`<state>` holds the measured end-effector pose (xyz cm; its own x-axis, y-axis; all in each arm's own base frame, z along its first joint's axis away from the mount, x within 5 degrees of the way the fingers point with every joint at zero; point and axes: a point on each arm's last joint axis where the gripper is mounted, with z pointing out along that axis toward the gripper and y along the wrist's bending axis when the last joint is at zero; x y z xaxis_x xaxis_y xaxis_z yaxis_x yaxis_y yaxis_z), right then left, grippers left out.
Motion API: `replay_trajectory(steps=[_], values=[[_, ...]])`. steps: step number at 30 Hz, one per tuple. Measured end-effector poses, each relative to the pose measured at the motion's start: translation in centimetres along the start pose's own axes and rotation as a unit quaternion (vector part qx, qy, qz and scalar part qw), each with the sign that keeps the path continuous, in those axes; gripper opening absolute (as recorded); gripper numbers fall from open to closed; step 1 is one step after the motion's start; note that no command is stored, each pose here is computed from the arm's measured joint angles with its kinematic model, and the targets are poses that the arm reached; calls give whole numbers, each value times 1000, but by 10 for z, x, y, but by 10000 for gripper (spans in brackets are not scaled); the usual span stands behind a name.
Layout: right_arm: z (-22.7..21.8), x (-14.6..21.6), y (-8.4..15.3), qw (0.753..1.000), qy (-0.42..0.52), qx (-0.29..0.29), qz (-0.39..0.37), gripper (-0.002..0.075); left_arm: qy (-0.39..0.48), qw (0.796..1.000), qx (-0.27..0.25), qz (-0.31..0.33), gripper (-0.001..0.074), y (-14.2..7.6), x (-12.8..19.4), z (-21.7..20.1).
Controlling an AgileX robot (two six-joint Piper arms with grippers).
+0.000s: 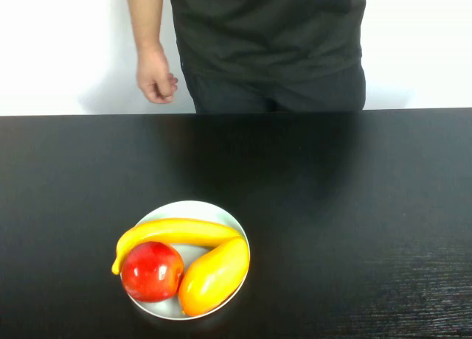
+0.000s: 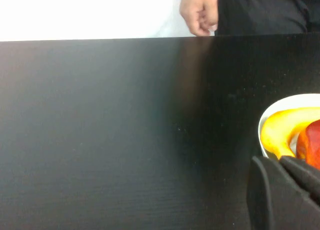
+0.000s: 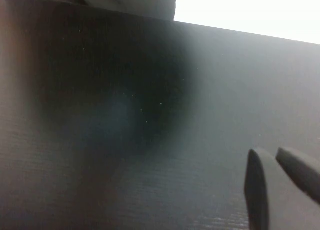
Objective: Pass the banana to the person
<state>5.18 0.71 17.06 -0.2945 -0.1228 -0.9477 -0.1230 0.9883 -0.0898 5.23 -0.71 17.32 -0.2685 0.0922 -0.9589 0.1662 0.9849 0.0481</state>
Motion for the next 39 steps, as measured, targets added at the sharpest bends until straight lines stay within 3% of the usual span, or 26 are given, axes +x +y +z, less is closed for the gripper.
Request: replay_trajectory(steps=[39], values=[[0, 0, 0, 1000, 0, 0, 0, -11, -4, 1000, 0, 0, -4, 0, -1, 0]])
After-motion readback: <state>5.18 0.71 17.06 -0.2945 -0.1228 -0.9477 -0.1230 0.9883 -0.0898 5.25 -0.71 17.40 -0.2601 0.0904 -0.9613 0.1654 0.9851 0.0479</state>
